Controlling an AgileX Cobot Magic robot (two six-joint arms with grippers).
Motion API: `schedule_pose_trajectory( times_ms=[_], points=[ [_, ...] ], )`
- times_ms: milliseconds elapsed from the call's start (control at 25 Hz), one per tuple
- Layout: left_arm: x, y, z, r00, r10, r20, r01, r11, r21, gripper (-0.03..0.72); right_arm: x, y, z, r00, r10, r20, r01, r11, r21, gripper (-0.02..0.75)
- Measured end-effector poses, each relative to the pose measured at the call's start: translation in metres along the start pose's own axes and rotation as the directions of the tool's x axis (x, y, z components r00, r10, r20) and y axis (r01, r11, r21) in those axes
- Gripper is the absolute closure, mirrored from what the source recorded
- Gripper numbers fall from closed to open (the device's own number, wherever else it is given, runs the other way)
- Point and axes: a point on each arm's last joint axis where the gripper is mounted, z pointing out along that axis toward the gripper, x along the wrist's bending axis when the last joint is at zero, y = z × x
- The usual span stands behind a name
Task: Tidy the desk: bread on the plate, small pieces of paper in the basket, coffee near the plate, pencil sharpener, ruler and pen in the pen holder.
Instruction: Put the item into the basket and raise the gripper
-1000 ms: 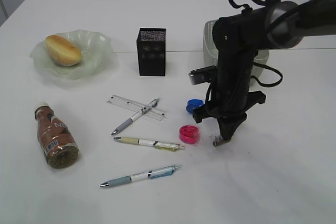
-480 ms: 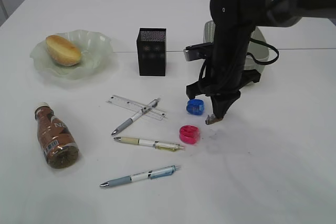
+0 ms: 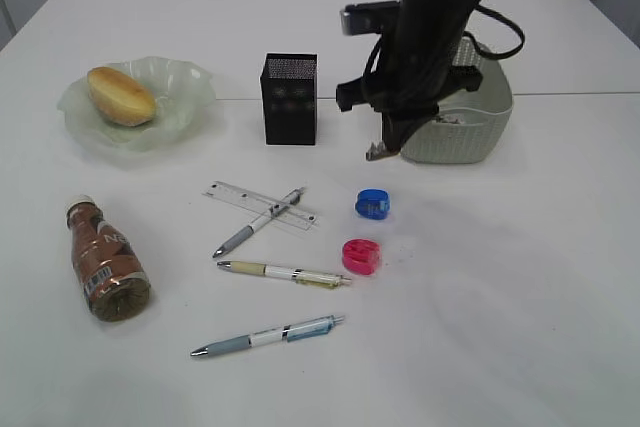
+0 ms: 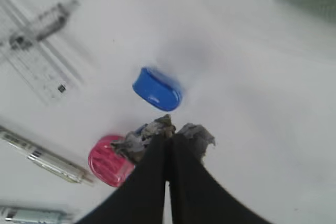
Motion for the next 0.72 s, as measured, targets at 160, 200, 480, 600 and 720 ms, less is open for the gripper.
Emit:
schedule_pose_trajectory(
  times_ms=[160,200,480,600,720],
  points=[
    [0.000,0.000,0.000,1.000,0.000,0.000,0.000,1.000,0.000,0.272,-0.017,0.014,-0.023,0.998,0.060,-0.004,-0.060,0.994,-0.087,0.753],
    [0.000,0.000,0.000,1.000,0.000,0.000,0.000,1.000,0.000,0.272,-0.023,0.016,-0.028,0.997,0.076,-0.004,-0.076,0.992,-0.102,0.753],
    [0.000,0.000,0.000,1.000,0.000,0.000,0.000,1.000,0.000,0.272,-0.060,0.028,-0.059,0.984,0.178,-0.006,-0.176,0.963,-0.206,0.753],
    [0.000,0.000,0.000,1.000,0.000,0.000,0.000,1.000,0.000,0.272,-0.076,0.029,-0.064,0.977,0.213,-0.002,-0.209,0.953,-0.219,0.753],
    [0.000,0.000,0.000,1.000,0.001,-0.002,-0.001,1.000,0.000,0.272,-0.089,0.029,-0.066,0.971,0.239,0.002,-0.232,0.945,-0.228,0.753]
  ],
)
